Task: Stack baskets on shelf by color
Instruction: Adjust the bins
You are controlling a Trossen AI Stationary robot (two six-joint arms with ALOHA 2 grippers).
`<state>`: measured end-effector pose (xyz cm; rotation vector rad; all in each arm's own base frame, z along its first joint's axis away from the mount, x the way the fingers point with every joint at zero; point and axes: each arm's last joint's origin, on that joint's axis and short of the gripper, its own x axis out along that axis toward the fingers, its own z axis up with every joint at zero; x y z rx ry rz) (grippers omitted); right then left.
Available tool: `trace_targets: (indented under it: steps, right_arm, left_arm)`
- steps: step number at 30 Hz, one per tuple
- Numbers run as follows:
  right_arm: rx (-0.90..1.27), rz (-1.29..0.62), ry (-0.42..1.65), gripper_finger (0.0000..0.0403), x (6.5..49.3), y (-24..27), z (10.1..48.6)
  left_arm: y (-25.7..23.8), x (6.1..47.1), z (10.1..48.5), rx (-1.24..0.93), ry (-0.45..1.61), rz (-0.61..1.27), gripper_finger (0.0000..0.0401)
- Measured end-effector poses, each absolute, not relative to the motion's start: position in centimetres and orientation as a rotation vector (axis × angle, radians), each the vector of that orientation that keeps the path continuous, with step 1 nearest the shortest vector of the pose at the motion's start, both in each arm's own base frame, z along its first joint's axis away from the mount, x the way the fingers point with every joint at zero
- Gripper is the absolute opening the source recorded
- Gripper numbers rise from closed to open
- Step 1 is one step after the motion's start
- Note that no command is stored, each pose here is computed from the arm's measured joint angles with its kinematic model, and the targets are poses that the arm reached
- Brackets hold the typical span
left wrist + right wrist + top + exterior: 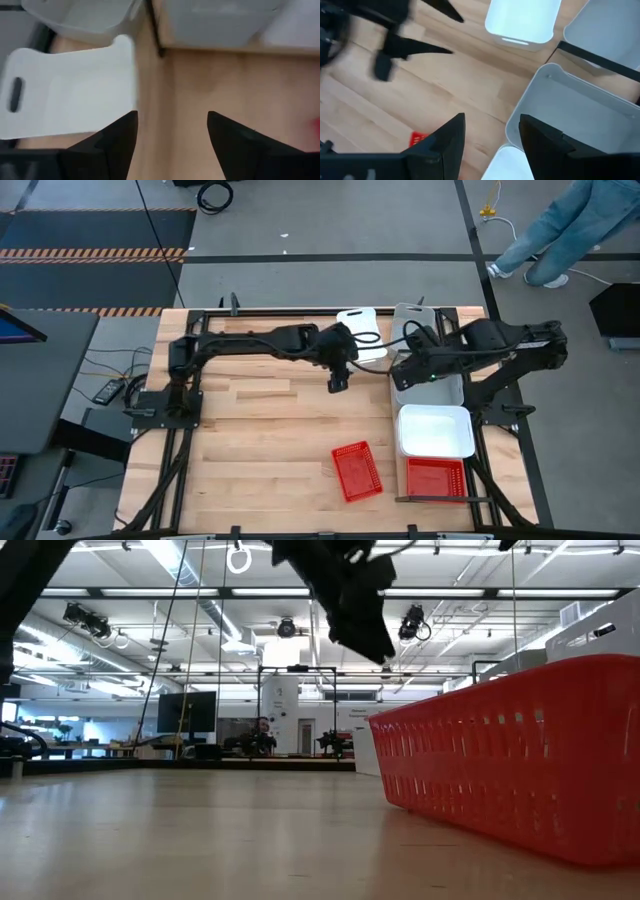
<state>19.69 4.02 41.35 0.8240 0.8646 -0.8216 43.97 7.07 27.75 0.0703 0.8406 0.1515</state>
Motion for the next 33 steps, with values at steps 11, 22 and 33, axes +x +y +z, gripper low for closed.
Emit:
trace_targets:
  steps: [11,22,33]
  right_arm:
    - [0.883,-0.867,0.759,0.0191,19.1,4.6,41.7]
    - [1.057,-0.833,0.606,0.0190,18.8,4.5,42.8]
    - [1.096,-0.795,0.548,0.0190,19.6,4.7,43.1]
  left_arm:
    - [10.8,45.0,23.5,0.069,0.921,0.225,0.0248]
    - [10.9,46.3,21.6,0.074,0.892,0.214,0.0247]
    - [11.2,47.2,18.5,0.104,0.935,0.190,0.0248]
